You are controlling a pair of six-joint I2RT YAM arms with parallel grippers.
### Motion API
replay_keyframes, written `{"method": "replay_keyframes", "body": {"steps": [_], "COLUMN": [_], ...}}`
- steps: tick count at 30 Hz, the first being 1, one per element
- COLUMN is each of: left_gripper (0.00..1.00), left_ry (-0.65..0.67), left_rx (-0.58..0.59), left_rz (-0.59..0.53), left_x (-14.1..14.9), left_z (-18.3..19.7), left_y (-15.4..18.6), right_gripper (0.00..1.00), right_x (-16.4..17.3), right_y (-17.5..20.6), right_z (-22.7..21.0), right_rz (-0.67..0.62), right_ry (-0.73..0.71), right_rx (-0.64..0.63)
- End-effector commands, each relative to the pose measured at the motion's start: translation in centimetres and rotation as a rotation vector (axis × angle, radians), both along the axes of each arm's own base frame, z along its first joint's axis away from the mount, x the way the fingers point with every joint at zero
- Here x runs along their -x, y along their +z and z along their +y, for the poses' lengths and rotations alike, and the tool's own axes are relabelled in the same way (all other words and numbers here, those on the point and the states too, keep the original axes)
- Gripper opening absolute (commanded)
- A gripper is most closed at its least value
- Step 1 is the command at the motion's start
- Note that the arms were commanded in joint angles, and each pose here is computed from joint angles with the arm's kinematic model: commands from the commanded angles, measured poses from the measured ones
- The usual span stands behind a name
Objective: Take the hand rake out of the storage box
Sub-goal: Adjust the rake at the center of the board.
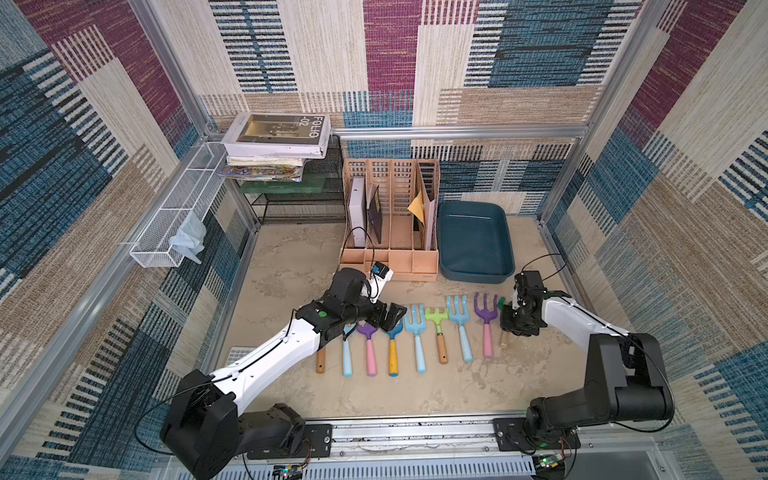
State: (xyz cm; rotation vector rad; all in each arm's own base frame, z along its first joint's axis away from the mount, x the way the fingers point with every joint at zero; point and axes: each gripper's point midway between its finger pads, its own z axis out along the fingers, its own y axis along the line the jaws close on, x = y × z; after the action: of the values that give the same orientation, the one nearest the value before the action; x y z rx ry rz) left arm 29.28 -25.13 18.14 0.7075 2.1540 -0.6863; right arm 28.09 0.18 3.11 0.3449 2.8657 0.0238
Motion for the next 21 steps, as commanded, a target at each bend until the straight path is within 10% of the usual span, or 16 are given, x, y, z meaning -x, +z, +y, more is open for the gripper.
{"method": "replay_keyframes", "body": {"steps": [1, 21], "left_gripper": [0.99, 0.99], "left_ry": [-0.009, -0.01], "left_rx": [0.008, 0.004], "left_rz": [-0.018, -0.014], "left_x": [-0.1, -0.1], "left_z": [-0.1, -0.2], "left_y": [0.4, 0.3], "right_gripper": [0.32, 0.48], "right_x": [0.3, 0.8], "right_y": [-0.2, 0.0], "right_z": [-0.1, -2.1], "right_rz": [0.019, 0.039], "right_ry": [-0.011, -0.089], "right_rx": [0.005, 0.068]}}
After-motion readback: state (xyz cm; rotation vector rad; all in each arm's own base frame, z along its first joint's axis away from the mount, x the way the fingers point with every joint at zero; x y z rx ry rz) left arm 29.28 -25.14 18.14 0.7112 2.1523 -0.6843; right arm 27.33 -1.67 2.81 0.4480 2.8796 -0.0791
